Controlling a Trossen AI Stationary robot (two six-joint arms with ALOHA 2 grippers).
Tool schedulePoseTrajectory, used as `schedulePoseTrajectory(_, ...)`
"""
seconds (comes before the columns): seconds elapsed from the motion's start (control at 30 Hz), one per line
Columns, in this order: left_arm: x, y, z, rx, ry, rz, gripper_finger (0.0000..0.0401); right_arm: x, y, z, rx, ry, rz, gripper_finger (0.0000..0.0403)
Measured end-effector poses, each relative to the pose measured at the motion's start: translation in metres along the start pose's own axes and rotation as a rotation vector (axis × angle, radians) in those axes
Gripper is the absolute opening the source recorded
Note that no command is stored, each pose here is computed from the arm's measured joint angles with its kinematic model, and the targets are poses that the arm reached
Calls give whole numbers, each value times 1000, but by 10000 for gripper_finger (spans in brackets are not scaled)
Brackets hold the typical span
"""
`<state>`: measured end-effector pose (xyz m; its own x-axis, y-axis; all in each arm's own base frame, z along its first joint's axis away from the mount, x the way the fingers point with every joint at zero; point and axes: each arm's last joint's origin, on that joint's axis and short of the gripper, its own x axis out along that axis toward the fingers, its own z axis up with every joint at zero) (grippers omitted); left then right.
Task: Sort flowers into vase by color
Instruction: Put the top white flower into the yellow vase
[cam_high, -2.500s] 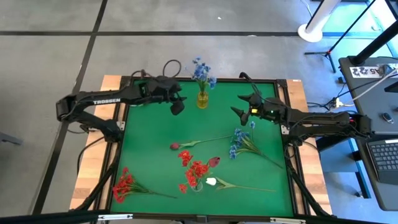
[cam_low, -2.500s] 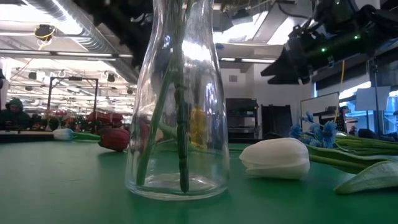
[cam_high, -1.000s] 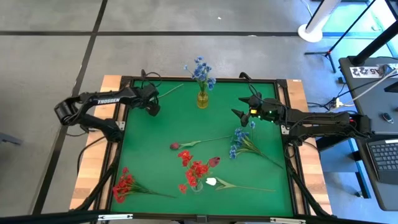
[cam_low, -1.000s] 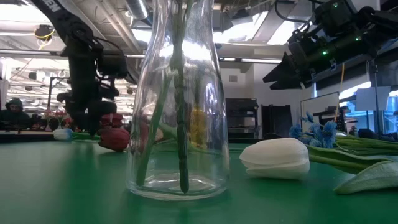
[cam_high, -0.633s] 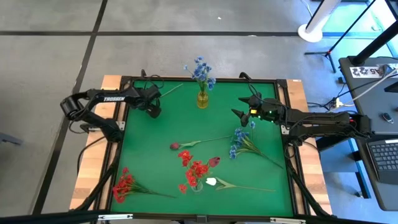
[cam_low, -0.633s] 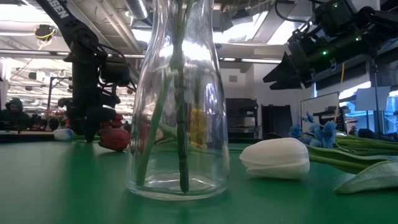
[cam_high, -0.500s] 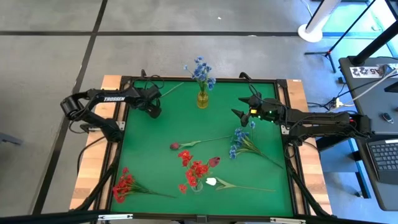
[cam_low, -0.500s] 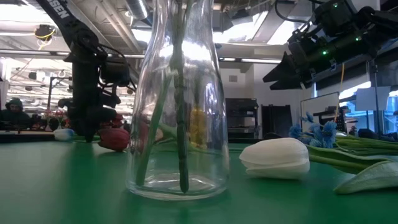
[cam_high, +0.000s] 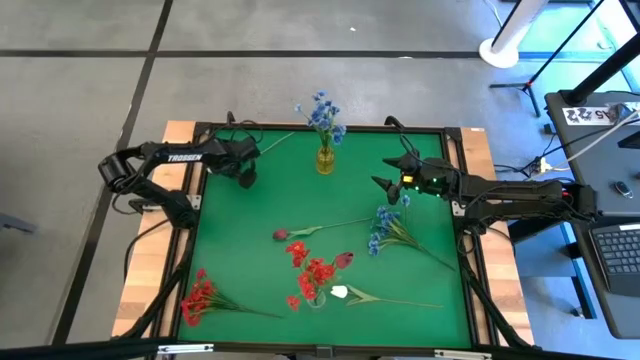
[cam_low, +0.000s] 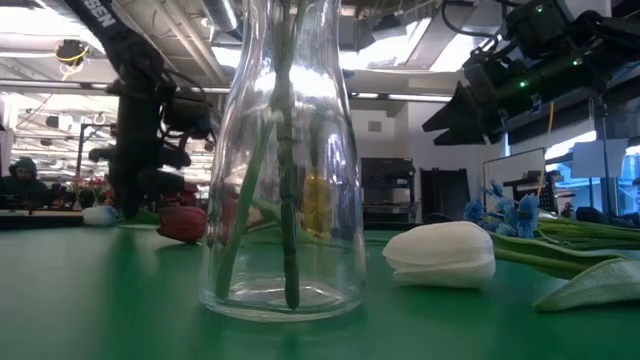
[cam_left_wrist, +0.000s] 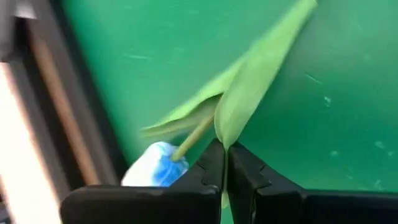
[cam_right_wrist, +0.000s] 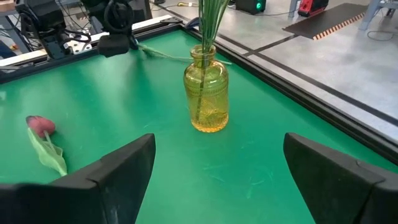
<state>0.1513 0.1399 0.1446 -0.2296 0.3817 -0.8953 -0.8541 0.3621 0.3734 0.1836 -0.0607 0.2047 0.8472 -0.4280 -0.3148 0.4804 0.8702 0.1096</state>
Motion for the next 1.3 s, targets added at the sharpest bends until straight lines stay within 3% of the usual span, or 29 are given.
schedulePoseTrajectory(0.17,-31,-1,10,-11,-68,108,2,0,0,0,7,5,0,353)
schedulePoseTrajectory(0.47,-110,-3,26,-35,-247,152,1,0,0,-1,15,5,0,353)
schedulePoseTrajectory(0.77,-189,9,18,-57,-346,192,0,0,2,0,38,8,67,353)
schedulePoseTrajectory(0.87,-212,8,12,-41,-391,145,0,-1,6,7,89,-50,177,353)
schedulePoseTrajectory(1.03,-248,1,0,-4,-475,-3,0,-9,18,30,112,-242,503,353)
schedulePoseTrajectory(1.3,-290,-9,-28,50,-603,-202,0,-21,41,51,45,-418,619,353)
